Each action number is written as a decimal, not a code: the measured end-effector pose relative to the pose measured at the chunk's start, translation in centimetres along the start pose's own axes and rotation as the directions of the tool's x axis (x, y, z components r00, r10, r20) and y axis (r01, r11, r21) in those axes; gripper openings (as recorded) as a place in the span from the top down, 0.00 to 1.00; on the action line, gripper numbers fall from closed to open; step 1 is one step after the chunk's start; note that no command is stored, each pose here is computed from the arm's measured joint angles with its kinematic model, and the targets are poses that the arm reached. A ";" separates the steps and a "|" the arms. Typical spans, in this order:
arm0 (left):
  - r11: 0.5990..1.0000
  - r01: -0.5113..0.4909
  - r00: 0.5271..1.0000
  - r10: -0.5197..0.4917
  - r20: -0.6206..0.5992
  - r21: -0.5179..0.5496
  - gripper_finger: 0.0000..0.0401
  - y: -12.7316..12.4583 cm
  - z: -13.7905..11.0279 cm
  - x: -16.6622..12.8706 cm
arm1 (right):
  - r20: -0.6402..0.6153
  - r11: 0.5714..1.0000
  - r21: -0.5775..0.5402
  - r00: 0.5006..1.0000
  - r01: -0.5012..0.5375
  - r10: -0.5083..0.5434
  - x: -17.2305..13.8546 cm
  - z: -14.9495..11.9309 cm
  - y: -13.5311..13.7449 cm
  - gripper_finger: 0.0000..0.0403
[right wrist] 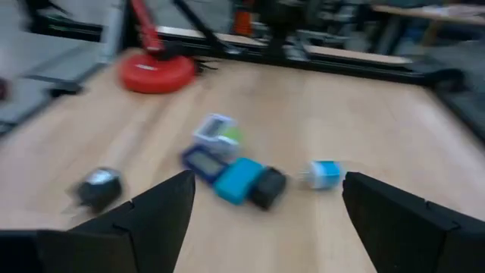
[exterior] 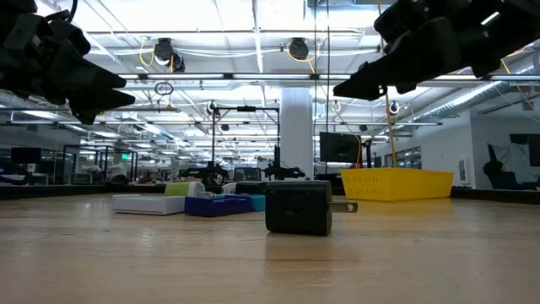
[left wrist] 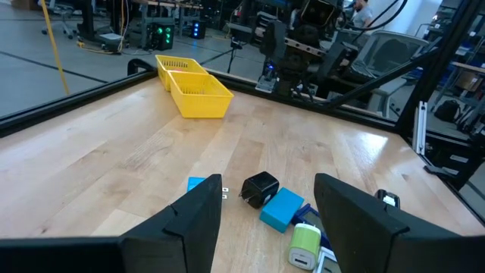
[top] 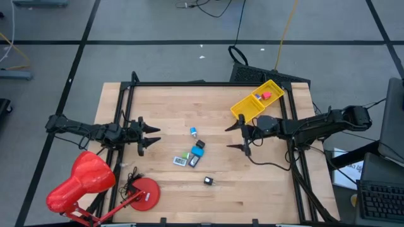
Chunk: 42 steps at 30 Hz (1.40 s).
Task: Pick & Place Office items
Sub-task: Put the bottom black charger adapter into the top yellow basket
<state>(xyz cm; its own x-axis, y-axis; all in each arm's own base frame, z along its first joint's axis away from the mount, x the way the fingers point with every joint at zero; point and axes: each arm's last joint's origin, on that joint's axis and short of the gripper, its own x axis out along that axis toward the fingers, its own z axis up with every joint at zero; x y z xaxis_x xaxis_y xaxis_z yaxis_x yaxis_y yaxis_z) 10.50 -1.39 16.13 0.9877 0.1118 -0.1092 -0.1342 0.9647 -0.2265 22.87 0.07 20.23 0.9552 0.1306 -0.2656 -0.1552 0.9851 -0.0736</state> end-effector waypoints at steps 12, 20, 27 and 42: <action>0.998 0.027 0.987 -0.020 0.158 -0.047 0.47 -0.3 1.5 -0.1 | 0.062 0.895 0.012 0.894 -0.446 0.444 -0.3 0.3 1.4 0.20; 0.993 0.072 0.956 -0.042 0.289 -0.094 0.47 -0.6 2.8 -0.4 | 0.076 0.896 0.026 0.895 -0.443 0.440 -0.3 0.4 1.4 0.20; 0.992 0.075 0.949 -0.040 0.314 -0.101 0.47 -0.6 3.1 -0.5 | 0.074 0.875 0.012 0.873 -0.484 0.482 -0.2 0.5 2.4 0.20; 0.994 0.051 0.954 -0.020 0.298 -0.098 0.47 -0.5 3.0 -0.3 | -0.051 0.970 0.131 0.975 -0.207 0.215 3.0 -1.9 7.7 0.20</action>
<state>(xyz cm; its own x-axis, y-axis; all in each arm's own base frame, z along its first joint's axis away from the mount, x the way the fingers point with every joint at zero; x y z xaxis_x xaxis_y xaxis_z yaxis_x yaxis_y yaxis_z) 10.47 -1.25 19.15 0.9691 0.1586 0.1888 -0.0907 0.9413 -0.3252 24.05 7.84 17.07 0.8855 0.3332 -0.3238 -0.3147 0.9428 0.1097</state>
